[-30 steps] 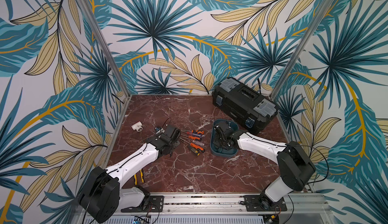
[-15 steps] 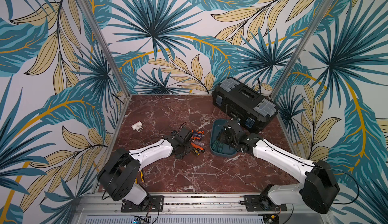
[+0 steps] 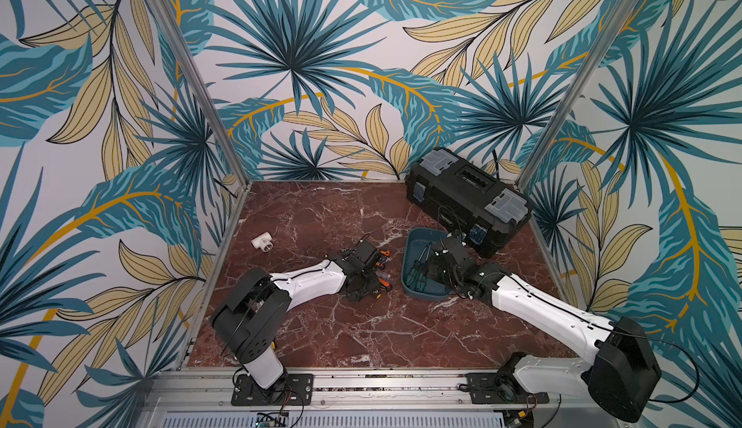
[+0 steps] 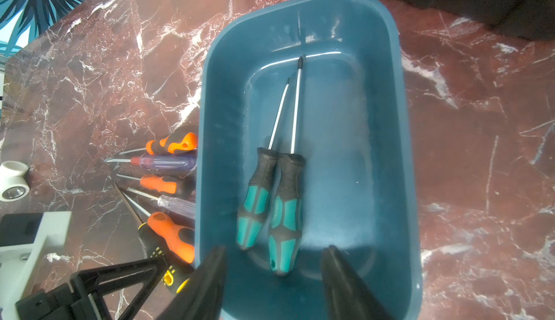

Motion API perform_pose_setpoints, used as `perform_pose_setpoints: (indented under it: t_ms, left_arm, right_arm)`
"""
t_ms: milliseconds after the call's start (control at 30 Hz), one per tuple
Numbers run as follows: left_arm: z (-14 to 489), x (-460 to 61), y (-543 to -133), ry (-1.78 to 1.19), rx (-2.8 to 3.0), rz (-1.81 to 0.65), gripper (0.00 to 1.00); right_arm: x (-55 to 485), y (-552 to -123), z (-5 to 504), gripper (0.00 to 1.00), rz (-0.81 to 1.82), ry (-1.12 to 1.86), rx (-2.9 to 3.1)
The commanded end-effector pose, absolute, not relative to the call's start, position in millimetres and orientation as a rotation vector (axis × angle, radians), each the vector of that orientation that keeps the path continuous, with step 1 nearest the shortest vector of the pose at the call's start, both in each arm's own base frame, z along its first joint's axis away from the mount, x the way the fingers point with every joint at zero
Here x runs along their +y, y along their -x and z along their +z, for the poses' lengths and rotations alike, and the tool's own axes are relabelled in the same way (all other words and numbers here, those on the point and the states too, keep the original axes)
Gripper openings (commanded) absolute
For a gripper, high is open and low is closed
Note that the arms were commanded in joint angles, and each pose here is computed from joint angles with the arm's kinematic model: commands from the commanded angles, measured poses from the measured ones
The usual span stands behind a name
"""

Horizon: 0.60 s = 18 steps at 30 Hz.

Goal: Put the screwdriver on the desktop into the storage box
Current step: Pick up the screwdriver from the center of the board.

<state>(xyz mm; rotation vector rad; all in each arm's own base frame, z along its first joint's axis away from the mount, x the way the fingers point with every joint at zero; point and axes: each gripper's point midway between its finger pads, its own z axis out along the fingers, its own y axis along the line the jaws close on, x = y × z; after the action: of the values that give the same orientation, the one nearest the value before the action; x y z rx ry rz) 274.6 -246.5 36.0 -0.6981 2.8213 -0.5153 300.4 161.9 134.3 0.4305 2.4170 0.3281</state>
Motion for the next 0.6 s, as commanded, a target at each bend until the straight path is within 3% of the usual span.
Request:
perform_pose_setpoints:
  t_ms: [0,233,567]
  left_arm:
    - [33,-252,-279,0.705,2.845,-0.490,0.43]
    - [30,-243,-279,0.712,2.850,-0.393,0.40]
    - [42,-220,-277,0.756,2.788,-0.288,0.19]
  right_arm:
    - [160,-298,134,0.55,0.300,-0.389,2.433]
    - [164,-302,140,0.55,0.294,-0.349,2.432]
    - [168,-306,138,0.54,0.290,-0.324,2.449]
